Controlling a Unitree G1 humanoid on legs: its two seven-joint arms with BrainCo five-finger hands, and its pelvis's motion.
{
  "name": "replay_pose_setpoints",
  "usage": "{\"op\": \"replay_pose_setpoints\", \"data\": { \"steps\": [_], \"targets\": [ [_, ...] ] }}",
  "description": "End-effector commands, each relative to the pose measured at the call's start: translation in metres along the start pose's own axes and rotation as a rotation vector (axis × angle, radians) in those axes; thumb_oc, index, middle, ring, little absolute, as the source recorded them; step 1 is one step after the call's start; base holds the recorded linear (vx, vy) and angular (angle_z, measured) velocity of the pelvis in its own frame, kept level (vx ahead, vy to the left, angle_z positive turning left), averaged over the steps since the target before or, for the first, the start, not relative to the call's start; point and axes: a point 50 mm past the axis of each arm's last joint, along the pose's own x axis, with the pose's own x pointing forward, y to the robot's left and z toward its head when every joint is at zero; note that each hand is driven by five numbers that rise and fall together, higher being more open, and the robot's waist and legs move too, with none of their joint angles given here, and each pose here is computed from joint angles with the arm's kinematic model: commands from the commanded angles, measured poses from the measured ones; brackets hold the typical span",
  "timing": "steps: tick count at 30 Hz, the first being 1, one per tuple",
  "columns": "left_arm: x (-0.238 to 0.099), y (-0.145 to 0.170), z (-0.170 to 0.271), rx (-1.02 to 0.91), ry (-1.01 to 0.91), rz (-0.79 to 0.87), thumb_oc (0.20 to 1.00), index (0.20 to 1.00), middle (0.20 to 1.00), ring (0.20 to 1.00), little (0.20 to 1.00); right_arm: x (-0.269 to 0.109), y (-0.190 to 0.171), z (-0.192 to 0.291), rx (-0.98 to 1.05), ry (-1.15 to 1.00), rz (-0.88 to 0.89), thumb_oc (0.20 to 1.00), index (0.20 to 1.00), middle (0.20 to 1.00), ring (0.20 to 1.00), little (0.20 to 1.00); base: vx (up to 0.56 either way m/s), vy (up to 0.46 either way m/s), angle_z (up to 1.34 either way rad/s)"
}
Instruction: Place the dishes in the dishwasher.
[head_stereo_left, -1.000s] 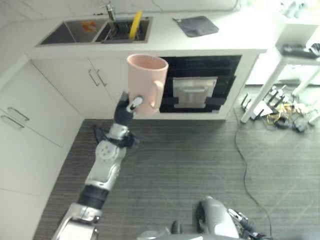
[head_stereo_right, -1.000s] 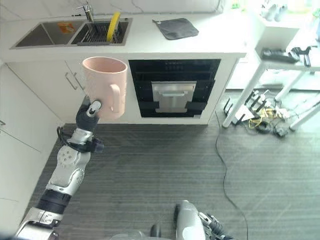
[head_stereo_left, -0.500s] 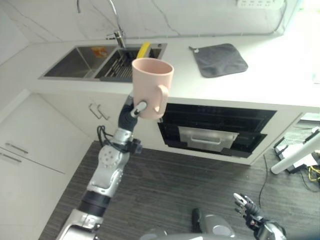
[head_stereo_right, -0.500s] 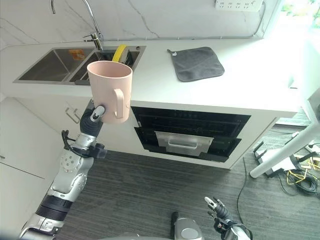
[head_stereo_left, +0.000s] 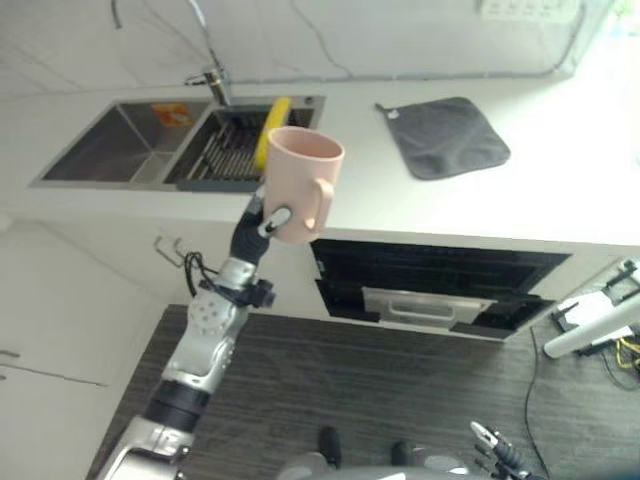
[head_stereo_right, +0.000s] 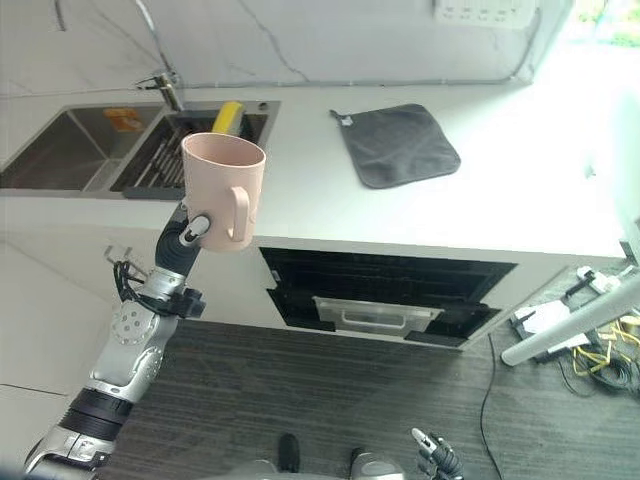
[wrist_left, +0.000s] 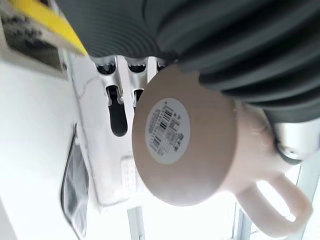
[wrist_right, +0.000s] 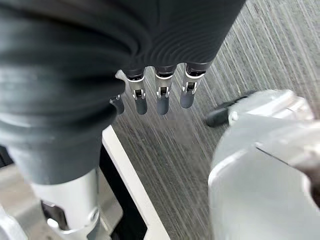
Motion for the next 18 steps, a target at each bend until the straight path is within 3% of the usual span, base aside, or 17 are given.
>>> {"op": "replay_pose_setpoints", "data": {
  "steps": [1,6,9,18],
  "targets": [
    [0.008,0.007,0.028,0.003,-0.162,0.029,0.200,0.200,0.200,0.200,0.200,-0.001,-0.008,0.009,0.010,-0.043,-0.037,1.000,1.000,1.000,1.000,1.000,0.00,0.000,0.00],
    [0.006,0.007,0.029,0.010,-0.160,0.023,0.200,0.200,0.200,0.200,0.200,-0.001,-0.007,0.017,0.060,-0.117,-0.052,1.000,1.000,1.000,1.000,1.000,-0.04,0.020,-0.07],
    [0.003,0.006,0.030,0.017,-0.162,0.022,0.200,0.200,0.200,0.200,0.200,-0.005,-0.004,0.052,0.170,-0.372,-0.094,1.000,1.000,1.000,1.000,1.000,-0.08,0.102,-0.23],
    [0.001,0.009,0.031,0.025,-0.155,0.022,0.200,0.200,0.200,0.200,0.200,-0.030,0.023,0.103,0.067,-0.748,-0.075,1.000,1.000,1.000,1.000,1.000,-0.05,0.097,-0.24]
  ]
}}
